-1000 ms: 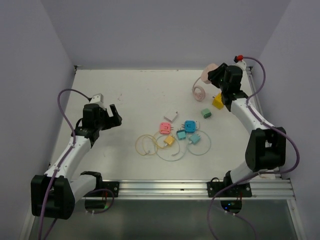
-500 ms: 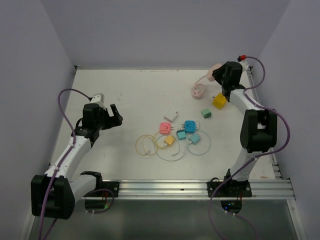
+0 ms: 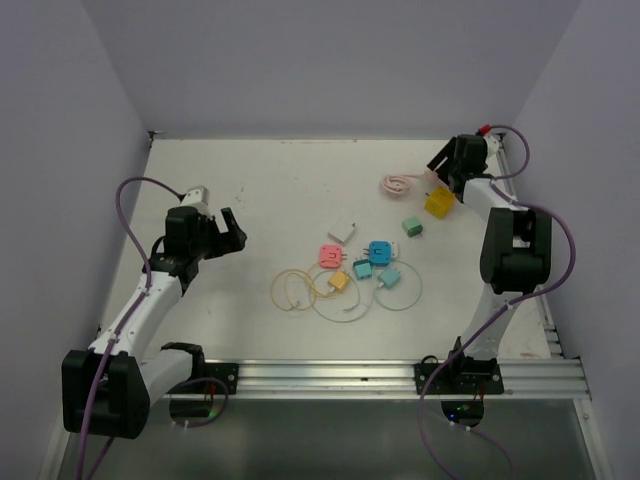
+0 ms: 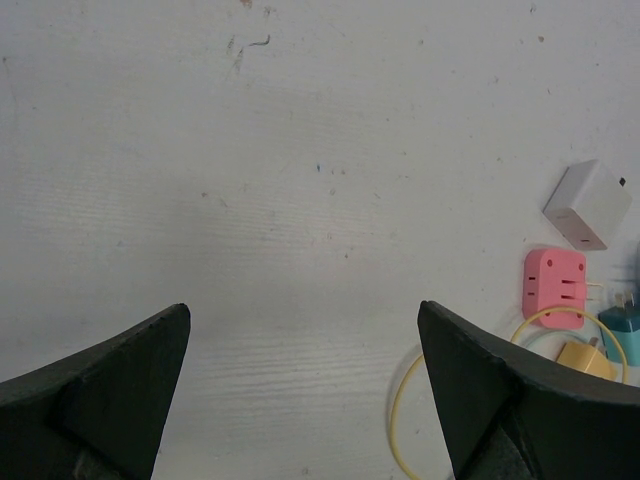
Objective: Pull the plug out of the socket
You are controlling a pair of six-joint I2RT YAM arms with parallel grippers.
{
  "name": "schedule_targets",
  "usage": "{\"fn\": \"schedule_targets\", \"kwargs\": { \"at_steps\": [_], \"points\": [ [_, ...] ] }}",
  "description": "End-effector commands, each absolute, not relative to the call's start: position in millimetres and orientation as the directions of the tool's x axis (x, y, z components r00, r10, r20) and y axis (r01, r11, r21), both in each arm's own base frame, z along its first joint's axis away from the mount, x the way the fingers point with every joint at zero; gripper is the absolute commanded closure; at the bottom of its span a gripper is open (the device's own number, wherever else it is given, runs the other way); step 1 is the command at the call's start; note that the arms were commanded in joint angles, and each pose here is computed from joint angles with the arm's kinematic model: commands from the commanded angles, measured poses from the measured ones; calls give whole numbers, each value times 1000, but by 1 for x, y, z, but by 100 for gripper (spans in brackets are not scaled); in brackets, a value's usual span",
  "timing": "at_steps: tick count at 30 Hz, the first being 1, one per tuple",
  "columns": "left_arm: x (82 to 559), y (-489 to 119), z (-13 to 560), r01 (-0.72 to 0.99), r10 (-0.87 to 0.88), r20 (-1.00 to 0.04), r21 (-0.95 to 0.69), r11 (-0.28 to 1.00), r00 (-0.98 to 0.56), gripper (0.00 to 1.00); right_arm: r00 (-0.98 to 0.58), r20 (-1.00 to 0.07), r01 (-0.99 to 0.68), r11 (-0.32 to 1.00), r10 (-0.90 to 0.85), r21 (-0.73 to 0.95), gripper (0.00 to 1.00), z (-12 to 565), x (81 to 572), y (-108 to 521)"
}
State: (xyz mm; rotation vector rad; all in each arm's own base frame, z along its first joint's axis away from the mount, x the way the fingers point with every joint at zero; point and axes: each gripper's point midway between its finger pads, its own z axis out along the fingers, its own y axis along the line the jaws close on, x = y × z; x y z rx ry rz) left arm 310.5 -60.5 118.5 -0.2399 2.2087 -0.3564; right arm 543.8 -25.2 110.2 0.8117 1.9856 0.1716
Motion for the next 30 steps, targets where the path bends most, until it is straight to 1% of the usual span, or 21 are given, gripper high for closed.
{"fn": "schedule_targets", "kwargs": {
  "at_steps": [1,4,9,16,17,19,20,22,24,26,27,29,30],
  "points": [
    [321,-64,136,2,-278,-781,-337,942,-560,0,-348,-763,450,811,544,373,23,129,547,-30],
    [321,-64,137,5,-278,-781,-338,941,-559,0,-350,-766,472,808,539,353,18,137,539,-35],
    [320,-64,138,6,-278,-783,-339,941,-557,0,-337,-778,530,790,530,309,2,147,517,-47],
    [319,-64,143,13,-279,-791,-341,940,-544,0,-325,-782,547,781,531,303,1,169,476,-49],
    [319,-64,143,13,-279,-791,-341,940,-544,0,-297,-794,535,781,530,321,1,187,469,-48],
    [319,-64,146,17,-277,-797,-339,941,-537,0,-303,-796,531,786,525,316,1,196,456,-48],
    [318,-64,147,19,-278,-799,-339,940,-533,0,-274,-809,515,790,520,334,1,217,448,-47],
    [317,-64,150,22,-280,-803,-342,939,-526,0,-275,-816,503,799,509,329,1,232,432,-46],
    [316,-65,154,30,-281,-809,-344,938,-516,0,-223,-846,469,814,484,343,1,268,413,-46],
    [314,-65,156,33,-281,-812,-345,938,-512,1,-219,-862,455,829,457,325,1,283,395,-47],
    [313,-65,160,38,-282,-819,-346,938,-501,0,-175,-878,434,836,445,337,1,306,380,-46],
    [310,-64,162,40,-283,-823,-346,937,-492,0,-170,-892,416,851,419,321,1,321,359,-46],
    [309,-64,167,47,-283,-833,-345,937,-476,0,-131,-903,398,856,409,330,1,339,344,-46]
  ]
}}
